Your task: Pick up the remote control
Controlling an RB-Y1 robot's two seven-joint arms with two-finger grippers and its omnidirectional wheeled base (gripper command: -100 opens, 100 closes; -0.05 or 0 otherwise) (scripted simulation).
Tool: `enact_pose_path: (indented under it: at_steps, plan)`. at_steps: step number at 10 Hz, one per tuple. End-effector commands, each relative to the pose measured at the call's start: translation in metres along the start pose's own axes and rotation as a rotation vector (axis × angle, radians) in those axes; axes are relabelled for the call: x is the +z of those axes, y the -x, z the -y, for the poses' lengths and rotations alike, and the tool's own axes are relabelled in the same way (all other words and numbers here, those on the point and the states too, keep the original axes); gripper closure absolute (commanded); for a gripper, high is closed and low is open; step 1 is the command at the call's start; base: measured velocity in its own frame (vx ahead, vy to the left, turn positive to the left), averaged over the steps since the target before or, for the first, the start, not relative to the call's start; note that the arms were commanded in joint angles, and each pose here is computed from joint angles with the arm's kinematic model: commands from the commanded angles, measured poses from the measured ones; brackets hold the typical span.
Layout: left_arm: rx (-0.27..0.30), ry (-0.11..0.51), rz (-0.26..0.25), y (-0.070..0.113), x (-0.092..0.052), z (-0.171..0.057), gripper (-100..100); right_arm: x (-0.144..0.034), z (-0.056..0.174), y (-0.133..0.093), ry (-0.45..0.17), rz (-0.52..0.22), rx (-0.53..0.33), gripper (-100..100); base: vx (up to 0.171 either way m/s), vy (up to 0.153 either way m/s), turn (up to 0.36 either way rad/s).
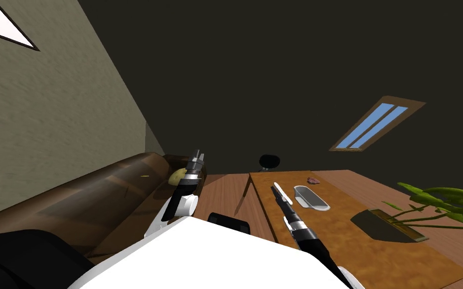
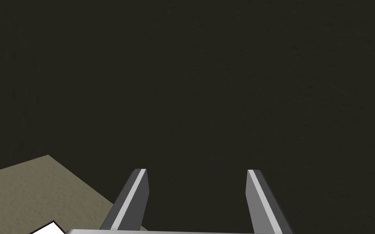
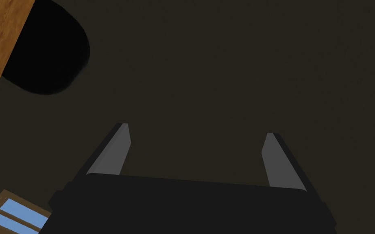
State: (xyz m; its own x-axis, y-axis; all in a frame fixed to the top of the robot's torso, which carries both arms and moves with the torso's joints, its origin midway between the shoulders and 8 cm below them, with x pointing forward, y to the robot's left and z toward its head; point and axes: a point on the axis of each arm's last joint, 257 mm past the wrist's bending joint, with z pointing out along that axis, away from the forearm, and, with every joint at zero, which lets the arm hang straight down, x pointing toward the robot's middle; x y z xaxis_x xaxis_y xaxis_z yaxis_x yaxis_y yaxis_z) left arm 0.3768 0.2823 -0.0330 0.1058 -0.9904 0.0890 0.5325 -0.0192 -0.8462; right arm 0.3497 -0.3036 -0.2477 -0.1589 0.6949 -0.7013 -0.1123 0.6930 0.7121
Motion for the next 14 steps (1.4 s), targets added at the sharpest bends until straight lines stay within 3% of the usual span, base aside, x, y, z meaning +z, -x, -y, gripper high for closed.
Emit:
enact_pose_path:
  at_steps: [1,2,3,5,6,8,9,11,12,14]
  plan:
    - [0.0,0.0,0.0,0.0,0.0,0.0,0,-0.008,0.021,-0.009,-0.046,-0.05,-0.063,-100,0.06,0.01,0.078]
    - [0.0,0.0,0.0,0.0,0.0,0.0,0,-0.017,0.039,-0.017,-0.084,-0.093,-0.101,-100,0.091,0.009,0.139]
    - [0.0,0.0,0.0,0.0,0.0,0.0,0,-0.017,0.039,-0.017,-0.084,-0.093,-0.111,-100,0.072,0.007,0.035]
    - [0.0,0.0,0.0,0.0,0.0,0.0,0,-0.036,0.074,-0.031,-0.16,-0.181,-0.194,-100,0.062,0.004,0.07]
    - [0.0,0.0,0.0,0.0,0.0,0.0,0,-0.036,0.074,-0.031,-0.16,-0.182,-0.203,-100,0.064,-0.006,0.045]
    - [0.0,0.0,0.0,0.0,0.0,0.0,0,-0.059,0.108,-0.045,-0.236,-0.275,-0.277,-100,0.056,0.006,0.081]
    - [0.0,0.0,0.0,0.0,0.0,0.0,0,-0.059,0.108,-0.045,-0.234,-0.276,-0.288,-100,0.045,-0.007,0.031]
    - [0.0,0.0,0.0,0.0,0.0,0.0,0,-0.085,0.141,-0.059,-0.311,-0.372,-0.349,-100,0.049,-0.005,0.057]
    - [0.0,0.0,0.0,0.0,0.0,0.0,0,-0.085,0.141,-0.059,-0.308,-0.375,-0.364,-100,0.041,-0.014,0.029]
    - [0.0,0.0,0.0,0.0,0.0,0.0,0,-0.115,0.172,-0.072,-0.381,-0.475,-0.418,-100,0.034,-0.023,0.059]
